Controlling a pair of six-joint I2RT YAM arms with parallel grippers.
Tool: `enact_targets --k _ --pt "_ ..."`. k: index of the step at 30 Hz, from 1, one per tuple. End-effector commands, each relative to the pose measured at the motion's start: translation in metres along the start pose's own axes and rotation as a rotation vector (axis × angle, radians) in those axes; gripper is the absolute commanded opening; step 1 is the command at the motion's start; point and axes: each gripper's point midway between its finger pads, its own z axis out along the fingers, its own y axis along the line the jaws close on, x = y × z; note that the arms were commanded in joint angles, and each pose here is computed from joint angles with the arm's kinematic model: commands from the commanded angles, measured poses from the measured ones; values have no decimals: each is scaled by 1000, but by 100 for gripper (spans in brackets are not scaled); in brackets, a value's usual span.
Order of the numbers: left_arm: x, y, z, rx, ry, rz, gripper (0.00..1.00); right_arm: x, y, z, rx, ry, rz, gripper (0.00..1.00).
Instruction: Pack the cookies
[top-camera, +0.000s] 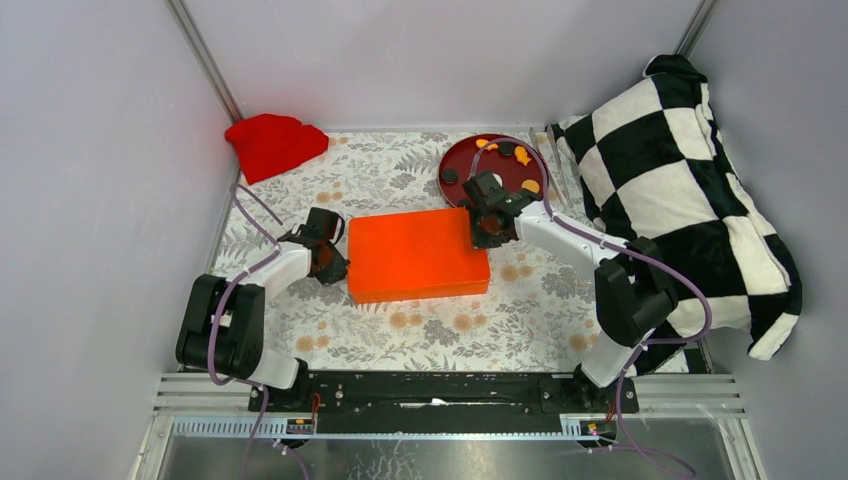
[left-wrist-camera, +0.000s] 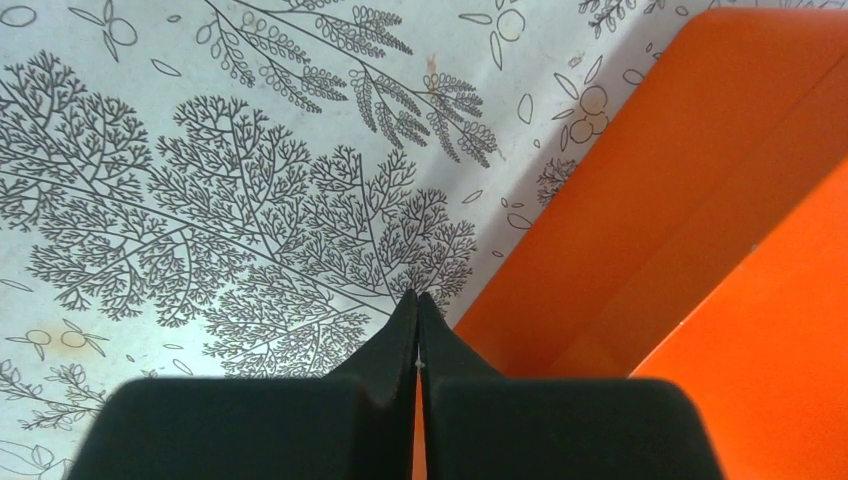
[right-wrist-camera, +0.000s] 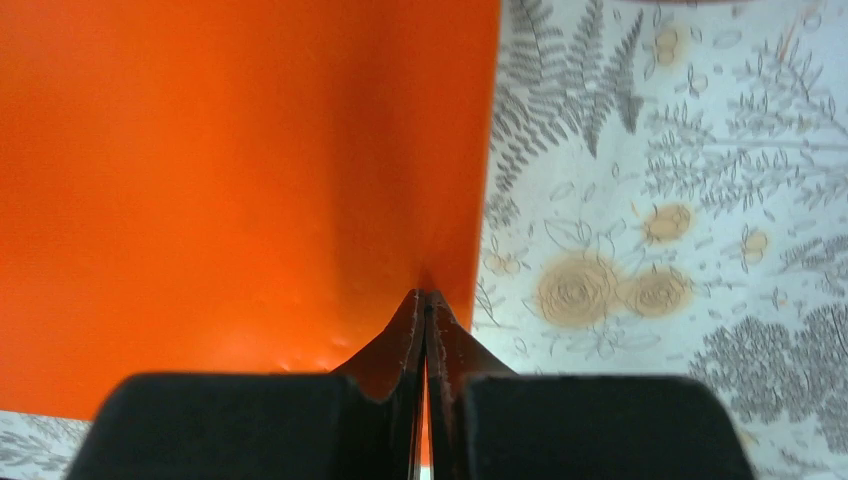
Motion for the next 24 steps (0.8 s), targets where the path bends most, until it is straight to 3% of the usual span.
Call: enact_targets --k 1,6,11,16,21,24 --pt "-4 -12 2 33 -20 0 0 38 -2 25 3 107 -2 1" --pt "-7 -15 -1 37 -34 9 0 31 -5 19 13 74 2 1" --pt "-28 -10 -23 -13 -128 30 0 -20 4 -21 -32 -98 -7 4" --pt "-56 -18 -73 29 -272 20 0 -67 4 -73 -48 -279 -4 14" --pt "-69 -27 -112 104 -348 1 0 -86 -5 -110 -36 -381 6 34" --pt "-71 -31 -122 130 -360 0 0 -87 -12 -121 -20 -414 11 57"
